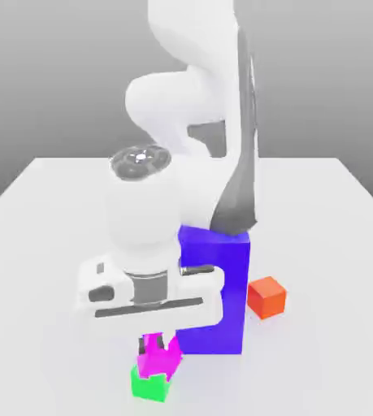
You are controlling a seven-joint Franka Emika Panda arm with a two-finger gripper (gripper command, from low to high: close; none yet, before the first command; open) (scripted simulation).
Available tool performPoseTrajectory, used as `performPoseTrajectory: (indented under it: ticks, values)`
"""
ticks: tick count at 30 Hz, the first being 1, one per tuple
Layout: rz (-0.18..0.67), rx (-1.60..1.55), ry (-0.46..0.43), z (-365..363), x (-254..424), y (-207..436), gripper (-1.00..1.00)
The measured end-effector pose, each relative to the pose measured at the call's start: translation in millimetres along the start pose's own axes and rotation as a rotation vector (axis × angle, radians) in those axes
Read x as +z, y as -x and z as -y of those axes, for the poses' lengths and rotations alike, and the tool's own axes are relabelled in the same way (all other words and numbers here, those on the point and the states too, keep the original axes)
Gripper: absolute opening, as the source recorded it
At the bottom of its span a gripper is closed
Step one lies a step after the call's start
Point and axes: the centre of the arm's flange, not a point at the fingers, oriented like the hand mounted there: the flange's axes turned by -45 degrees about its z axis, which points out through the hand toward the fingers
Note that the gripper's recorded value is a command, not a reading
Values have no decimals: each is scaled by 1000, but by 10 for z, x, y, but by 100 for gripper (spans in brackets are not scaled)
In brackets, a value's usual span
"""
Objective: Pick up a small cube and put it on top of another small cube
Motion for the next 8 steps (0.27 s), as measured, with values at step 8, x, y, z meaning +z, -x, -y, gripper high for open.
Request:
performPoseTrajectory:
  ticks: [8]
  values:
    - [-1, 0, -1, 3, -403, -6, 100]
